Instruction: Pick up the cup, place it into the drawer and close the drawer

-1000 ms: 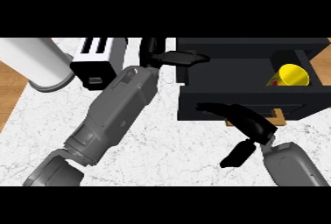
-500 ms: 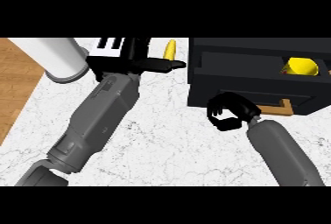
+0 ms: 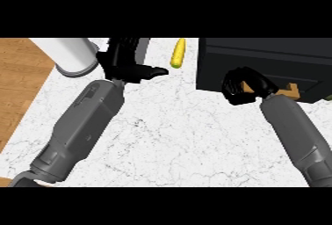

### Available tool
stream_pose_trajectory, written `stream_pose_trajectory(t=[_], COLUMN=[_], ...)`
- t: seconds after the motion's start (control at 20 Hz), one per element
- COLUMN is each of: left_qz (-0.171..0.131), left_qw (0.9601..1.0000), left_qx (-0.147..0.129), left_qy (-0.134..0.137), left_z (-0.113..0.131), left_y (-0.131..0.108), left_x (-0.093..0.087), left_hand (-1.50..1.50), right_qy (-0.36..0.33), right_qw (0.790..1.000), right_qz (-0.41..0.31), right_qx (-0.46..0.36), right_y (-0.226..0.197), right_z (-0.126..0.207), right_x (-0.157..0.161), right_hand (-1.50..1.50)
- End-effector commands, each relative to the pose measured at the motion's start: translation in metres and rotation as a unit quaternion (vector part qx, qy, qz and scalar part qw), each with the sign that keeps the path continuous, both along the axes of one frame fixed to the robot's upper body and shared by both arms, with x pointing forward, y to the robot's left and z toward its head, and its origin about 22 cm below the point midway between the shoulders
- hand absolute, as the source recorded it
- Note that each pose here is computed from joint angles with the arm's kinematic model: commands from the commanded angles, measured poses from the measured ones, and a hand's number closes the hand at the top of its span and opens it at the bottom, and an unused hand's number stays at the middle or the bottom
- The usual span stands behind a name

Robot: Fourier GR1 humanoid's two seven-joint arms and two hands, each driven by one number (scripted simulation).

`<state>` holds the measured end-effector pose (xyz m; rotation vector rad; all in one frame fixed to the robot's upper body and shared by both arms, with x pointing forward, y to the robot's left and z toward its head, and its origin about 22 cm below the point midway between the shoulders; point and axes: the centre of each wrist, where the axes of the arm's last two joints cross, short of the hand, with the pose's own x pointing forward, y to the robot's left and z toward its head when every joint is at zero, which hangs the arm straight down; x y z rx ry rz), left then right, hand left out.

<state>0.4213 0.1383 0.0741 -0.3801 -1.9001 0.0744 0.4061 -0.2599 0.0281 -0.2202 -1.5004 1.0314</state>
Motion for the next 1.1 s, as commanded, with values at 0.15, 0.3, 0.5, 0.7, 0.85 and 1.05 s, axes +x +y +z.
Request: stream_pose_trajectory(t=[0.15, 0.3, 0.5, 0.7, 0.85, 1.05], left_qz=[-0.018, -0.023, -0.03, -0.037, -0.042, -0.047], left_qw=[0.9998, 0.9997, 0.9995, 0.9993, 0.9991, 0.9989], left_qx=[0.005, 0.003, 0.006, -0.008, -0.006, -0.007], left_qy=[-0.002, -0.006, -0.001, 0.002, -0.004, -0.001], left_z=[-0.012, -0.005, -0.01, -0.008, -0.01, -0.011], left_y=[0.017, 0.012, 0.025, 0.019, 0.024, 0.026], left_x=[-0.008, -0.007, -0.009, -0.011, -0.012, -0.013], left_hand=[-1.5, -1.5, -1.5, -1.5, -1.5, -1.5], right_qy=[-0.058, -0.062, -0.063, -0.061, -0.058, -0.048], right_qw=[0.995, 0.994, 0.994, 0.994, 0.993, 0.993], right_qz=[-0.079, -0.085, -0.08, -0.077, -0.076, -0.073], right_qx=[0.024, 0.033, 0.044, 0.055, 0.07, 0.078], right_y=[-0.028, -0.029, -0.053, -0.057, -0.061, -0.065], right_z=[0.057, 0.071, 0.09, 0.094, 0.101, 0.098], right_x=[0.029, 0.033, 0.032, 0.03, 0.03, 0.026], right_hand=[1.5, 1.5, 1.5, 1.5, 1.5, 1.5])
